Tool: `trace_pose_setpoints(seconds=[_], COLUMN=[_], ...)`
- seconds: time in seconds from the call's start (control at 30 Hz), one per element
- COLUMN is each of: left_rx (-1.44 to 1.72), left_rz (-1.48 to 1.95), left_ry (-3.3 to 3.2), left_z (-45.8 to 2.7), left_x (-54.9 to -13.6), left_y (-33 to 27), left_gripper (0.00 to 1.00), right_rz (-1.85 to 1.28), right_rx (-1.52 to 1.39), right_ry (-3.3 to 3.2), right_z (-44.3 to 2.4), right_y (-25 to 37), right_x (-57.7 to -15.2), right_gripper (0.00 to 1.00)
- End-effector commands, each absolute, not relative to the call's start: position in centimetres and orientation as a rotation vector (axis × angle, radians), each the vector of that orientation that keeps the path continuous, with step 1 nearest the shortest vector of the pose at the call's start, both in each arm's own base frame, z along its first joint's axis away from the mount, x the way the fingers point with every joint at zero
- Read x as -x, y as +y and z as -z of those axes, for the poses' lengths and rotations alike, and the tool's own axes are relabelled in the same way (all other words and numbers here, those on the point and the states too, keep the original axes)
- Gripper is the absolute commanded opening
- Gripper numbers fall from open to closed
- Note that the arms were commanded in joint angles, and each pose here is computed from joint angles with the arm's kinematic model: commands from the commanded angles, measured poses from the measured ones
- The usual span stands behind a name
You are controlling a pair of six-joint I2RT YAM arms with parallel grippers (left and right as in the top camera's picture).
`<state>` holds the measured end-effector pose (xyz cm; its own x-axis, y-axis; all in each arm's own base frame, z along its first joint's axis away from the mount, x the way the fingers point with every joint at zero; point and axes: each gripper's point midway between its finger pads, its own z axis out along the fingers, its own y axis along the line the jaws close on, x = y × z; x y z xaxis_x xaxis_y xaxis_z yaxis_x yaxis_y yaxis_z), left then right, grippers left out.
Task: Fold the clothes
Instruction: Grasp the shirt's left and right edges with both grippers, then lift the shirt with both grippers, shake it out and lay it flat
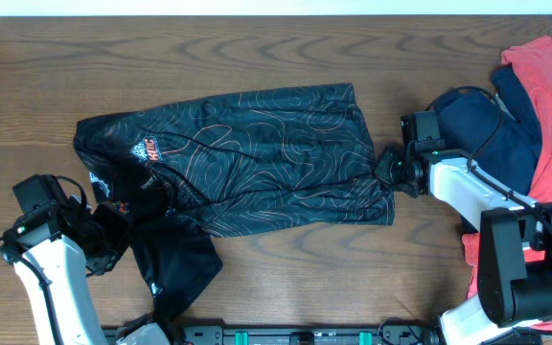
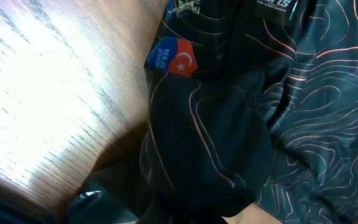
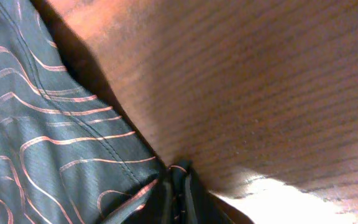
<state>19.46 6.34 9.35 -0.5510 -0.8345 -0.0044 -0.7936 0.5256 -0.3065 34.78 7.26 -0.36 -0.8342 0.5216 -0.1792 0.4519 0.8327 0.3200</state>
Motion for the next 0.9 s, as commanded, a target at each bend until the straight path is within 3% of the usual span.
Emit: trace_pose_setpoints(seconds=[0.0, 0.17, 0.4, 0.53, 0.87], left_rx=[1.387, 1.379, 1.110, 0.980, 0.708], left_rz=[0.412, 0.435, 0.693, 0.690, 0.776], left_ry=[2.618, 2.615, 2.566, 2.526, 2.310], left_z=[-9.4, -9.5, -13.2, -17.1, -30.6], left_x=[-19.4, -19.6, -22.6, -24.0, -26.1], left_y=[6.3, 6.1, 4.1, 4.4, 3.0], left_gripper=[0.06, 0.06, 0.06, 0.05, 0.06], right_rz=[-0.347, -0.312, -0.325, -0.313, -0.218], right_rx=[-0.772, -0.730, -0.498, -0.356, -0.285], right_ry=[2.777, 2.770, 2.673, 2.609, 2.481], right_z=[1.3, -0.3, -9.9, -15.9, -24.6], right_y=[6.6, 6.0, 6.2, 6.0, 4.1], right_x=[-34.2, -34.2, -35.8, -35.3, -31.2], right_gripper=[0.01, 0.01, 0.01, 0.01, 0.01])
